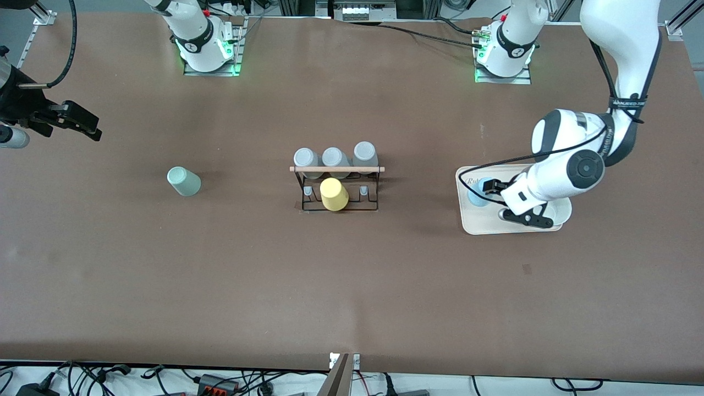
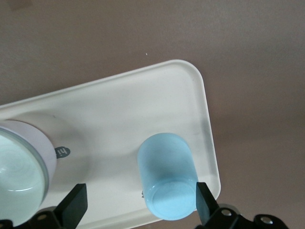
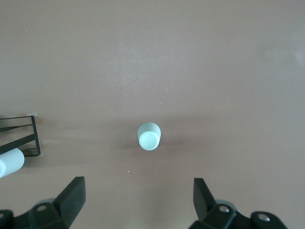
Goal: Hang scattered cups on rack with three cups
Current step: 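Reach the left gripper down over the light blue cup on the tray, then grasp the light blue cup with the left gripper and lift it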
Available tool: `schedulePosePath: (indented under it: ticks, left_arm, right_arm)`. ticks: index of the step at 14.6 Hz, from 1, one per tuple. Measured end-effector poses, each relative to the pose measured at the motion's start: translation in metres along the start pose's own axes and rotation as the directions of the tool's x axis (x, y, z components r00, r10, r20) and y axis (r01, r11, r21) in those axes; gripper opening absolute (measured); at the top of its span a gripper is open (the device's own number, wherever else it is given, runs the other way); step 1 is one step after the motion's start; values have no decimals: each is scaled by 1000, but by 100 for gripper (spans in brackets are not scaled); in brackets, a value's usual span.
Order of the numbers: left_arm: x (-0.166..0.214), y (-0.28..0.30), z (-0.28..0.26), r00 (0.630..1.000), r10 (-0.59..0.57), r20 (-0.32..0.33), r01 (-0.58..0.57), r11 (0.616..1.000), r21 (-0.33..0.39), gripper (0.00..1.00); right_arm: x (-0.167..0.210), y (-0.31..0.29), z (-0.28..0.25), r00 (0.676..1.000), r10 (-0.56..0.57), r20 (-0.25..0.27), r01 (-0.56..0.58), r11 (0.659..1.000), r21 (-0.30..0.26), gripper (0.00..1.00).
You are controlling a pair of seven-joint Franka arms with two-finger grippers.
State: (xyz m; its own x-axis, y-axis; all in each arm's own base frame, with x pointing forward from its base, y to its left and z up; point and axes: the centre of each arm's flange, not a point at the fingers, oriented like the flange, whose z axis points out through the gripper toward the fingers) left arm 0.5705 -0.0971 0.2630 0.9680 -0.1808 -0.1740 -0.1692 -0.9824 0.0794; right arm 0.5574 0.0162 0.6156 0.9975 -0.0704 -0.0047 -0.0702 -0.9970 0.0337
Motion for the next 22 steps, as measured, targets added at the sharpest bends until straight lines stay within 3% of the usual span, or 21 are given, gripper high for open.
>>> schedulePosePath:
  ticks: [10, 12, 15, 16, 17, 19, 22]
  left_arm:
    - [-13, 23, 24, 1000, -6, 19, 6, 1000, -6, 100]
    - [-15, 21, 30, 1000, -9, 16, 9, 1000, -6, 96]
    - [-15, 20, 41, 1000, -11, 14, 11, 1000, -7, 81]
    - [-15, 20, 43, 1000, -12, 14, 12, 1000, -7, 70]
    - [-14, 20, 40, 1000, -13, 9, 13, 1000, -7, 66]
    - [-8, 21, 30, 1000, -14, 3, 14, 1000, -8, 65]
    - [9, 42, -26, 997, -1, 75, 2, 1000, -12, 65]
  right_arm:
    - [5, 8, 8, 1000, 15, 10, -15, 1000, -3, 100]
    - [9, 7, 15, 1000, 15, 23, -15, 1000, -4, 100]
    - [10, 7, 18, 999, 15, 29, -14, 1000, -4, 100]
    - [10, 7, 18, 999, 14, 30, -14, 1000, -4, 100]
    - [10, 7, 18, 999, 14, 30, -14, 1000, -4, 100]
    - [10, 7, 19, 999, 14, 32, -14, 1000, -4, 100]
    - [10, 7, 20, 999, 14, 34, -14, 1000, -4, 100]
